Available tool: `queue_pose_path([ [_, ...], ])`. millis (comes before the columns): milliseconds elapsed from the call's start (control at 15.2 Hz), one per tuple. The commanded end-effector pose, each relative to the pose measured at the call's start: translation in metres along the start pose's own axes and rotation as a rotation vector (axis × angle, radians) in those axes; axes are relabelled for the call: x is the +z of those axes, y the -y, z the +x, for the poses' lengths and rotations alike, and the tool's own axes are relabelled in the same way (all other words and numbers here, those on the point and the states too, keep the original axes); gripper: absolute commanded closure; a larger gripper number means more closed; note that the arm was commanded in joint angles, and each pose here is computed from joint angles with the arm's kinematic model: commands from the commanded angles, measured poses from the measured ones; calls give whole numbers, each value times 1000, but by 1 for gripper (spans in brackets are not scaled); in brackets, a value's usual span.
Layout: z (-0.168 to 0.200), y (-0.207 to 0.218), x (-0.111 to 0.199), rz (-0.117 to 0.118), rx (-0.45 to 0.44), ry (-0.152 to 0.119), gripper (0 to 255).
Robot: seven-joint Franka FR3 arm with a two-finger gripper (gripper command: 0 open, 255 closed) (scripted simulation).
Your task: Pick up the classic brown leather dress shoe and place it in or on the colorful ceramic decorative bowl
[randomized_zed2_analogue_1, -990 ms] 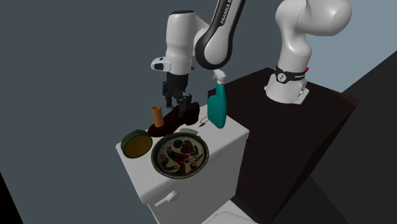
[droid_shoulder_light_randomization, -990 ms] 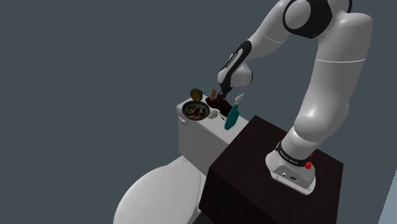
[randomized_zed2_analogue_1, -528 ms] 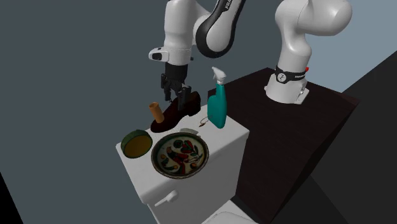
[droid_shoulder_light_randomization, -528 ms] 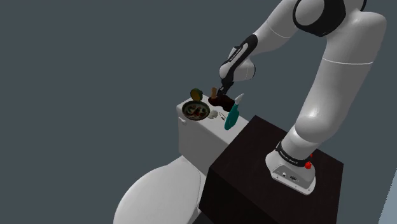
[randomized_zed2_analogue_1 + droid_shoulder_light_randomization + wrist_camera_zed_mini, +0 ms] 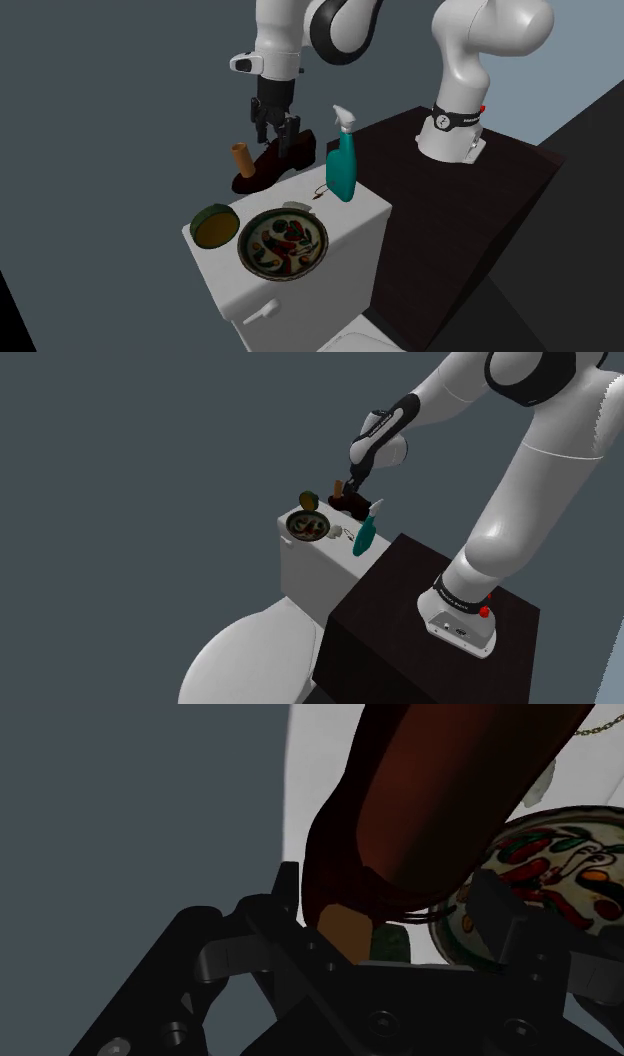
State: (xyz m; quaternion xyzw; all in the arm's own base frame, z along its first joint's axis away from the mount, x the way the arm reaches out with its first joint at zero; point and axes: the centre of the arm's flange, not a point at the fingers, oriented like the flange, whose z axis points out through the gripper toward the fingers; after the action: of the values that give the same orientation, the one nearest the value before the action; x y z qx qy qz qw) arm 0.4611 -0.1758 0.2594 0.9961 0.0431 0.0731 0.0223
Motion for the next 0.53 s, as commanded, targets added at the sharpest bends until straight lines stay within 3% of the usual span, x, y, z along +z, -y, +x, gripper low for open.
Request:
queue_pose_path([
  [0, 0, -1, -10, 0, 0, 0, 255],
  [462, 5, -2, -42, 0, 0, 0, 255],
])
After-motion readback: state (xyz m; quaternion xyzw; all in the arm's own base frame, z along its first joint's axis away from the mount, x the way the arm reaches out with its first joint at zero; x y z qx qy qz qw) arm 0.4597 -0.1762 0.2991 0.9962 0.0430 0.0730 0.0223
